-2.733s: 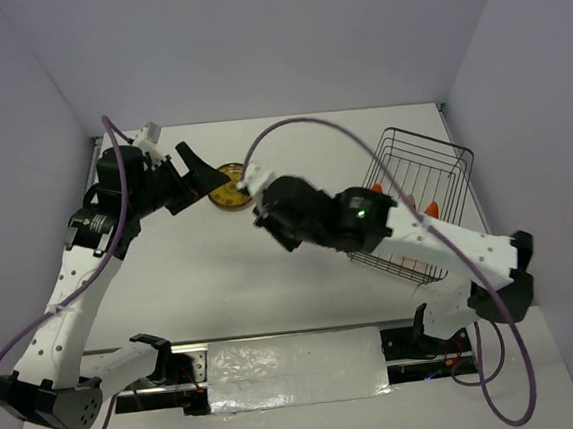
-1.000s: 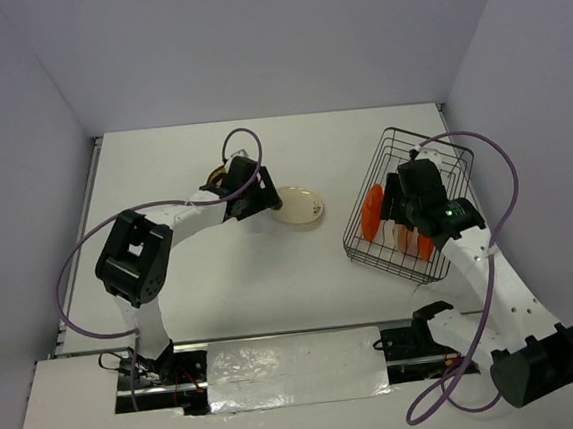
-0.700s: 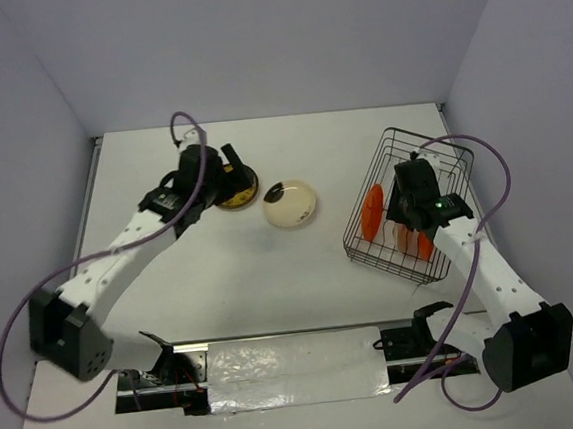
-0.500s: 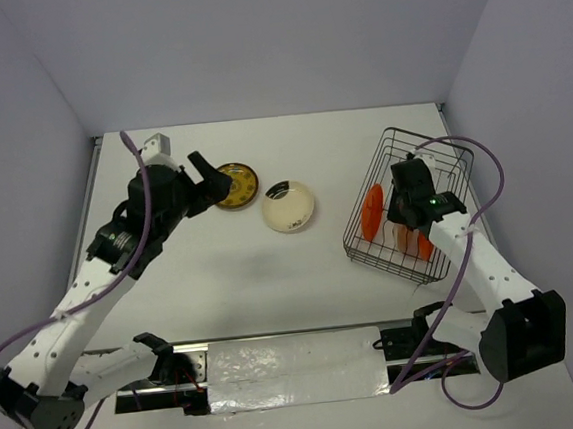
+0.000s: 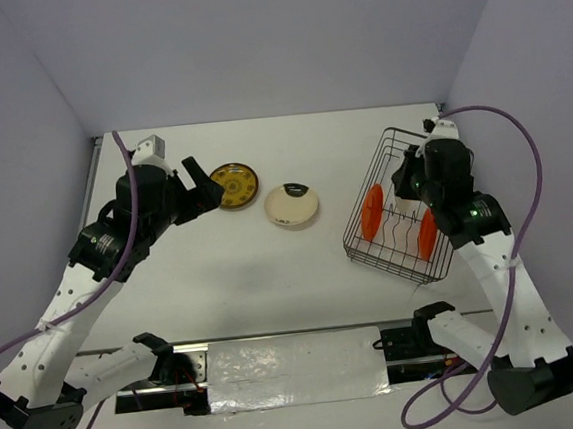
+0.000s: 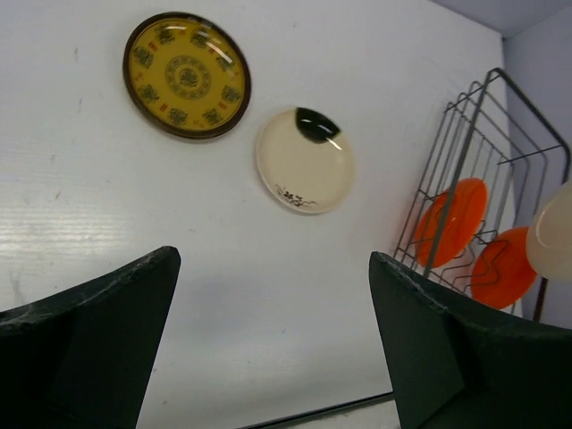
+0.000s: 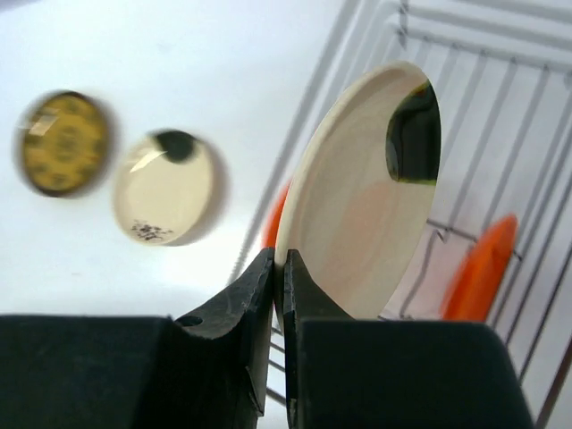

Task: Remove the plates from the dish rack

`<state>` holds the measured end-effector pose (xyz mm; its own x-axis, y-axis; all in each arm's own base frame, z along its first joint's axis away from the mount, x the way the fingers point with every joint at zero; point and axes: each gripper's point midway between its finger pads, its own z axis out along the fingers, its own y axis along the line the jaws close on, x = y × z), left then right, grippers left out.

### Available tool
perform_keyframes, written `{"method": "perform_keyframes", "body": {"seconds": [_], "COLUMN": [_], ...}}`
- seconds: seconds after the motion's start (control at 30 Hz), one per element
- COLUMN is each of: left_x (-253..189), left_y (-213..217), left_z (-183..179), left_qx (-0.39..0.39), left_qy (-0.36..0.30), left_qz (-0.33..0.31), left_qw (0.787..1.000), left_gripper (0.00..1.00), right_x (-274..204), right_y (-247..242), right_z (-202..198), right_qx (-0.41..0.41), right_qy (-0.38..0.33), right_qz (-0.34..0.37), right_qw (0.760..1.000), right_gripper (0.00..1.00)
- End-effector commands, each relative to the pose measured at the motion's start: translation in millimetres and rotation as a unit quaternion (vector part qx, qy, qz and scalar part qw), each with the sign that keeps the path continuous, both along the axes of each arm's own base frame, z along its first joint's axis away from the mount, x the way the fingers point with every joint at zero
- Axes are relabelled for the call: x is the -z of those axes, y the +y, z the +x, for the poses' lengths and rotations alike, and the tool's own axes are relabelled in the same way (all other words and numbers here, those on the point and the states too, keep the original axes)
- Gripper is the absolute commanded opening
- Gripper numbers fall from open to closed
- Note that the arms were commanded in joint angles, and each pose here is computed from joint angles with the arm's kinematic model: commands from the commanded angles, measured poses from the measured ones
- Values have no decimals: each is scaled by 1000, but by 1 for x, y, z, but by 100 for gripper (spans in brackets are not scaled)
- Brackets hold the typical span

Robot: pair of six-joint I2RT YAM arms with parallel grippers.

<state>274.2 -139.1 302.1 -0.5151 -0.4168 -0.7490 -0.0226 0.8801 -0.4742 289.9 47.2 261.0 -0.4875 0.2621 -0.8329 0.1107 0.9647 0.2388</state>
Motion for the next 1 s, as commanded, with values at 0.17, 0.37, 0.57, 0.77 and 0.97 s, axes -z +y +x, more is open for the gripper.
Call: {"method": "perform_keyframes", "body": {"seconds": [0.17, 0.37, 0.57, 0.77, 0.97], "left_x": [-76, -73, -29, 28, 49], "left_y": [-70, -111, -112, -119, -119], "left_z": [-4, -3, 0, -3, 12], "left_qx": [124, 176, 154, 157, 137], "left_qy": [-26, 39, 84, 121, 135], "left_qz": [-165, -231, -215, -194, -166], "left_qw": [978, 956, 961, 961, 967], "left_gripper": [100, 99, 99, 71, 0], "right_x": [-103, -71, -59, -69, -54], "right_y": [106, 176, 224, 263, 272], "right_z": [-33, -68, -84, -86, -89], "right_qx": [-257, -354, -384, -397, -389], "right_qy": [-118, -72, -75, -98, -94], "right_qz": [-7, -238, -343, -370, -372], "right_qw": [959, 902, 854, 834, 838], "right_gripper": [1, 0, 0, 0, 44]}}
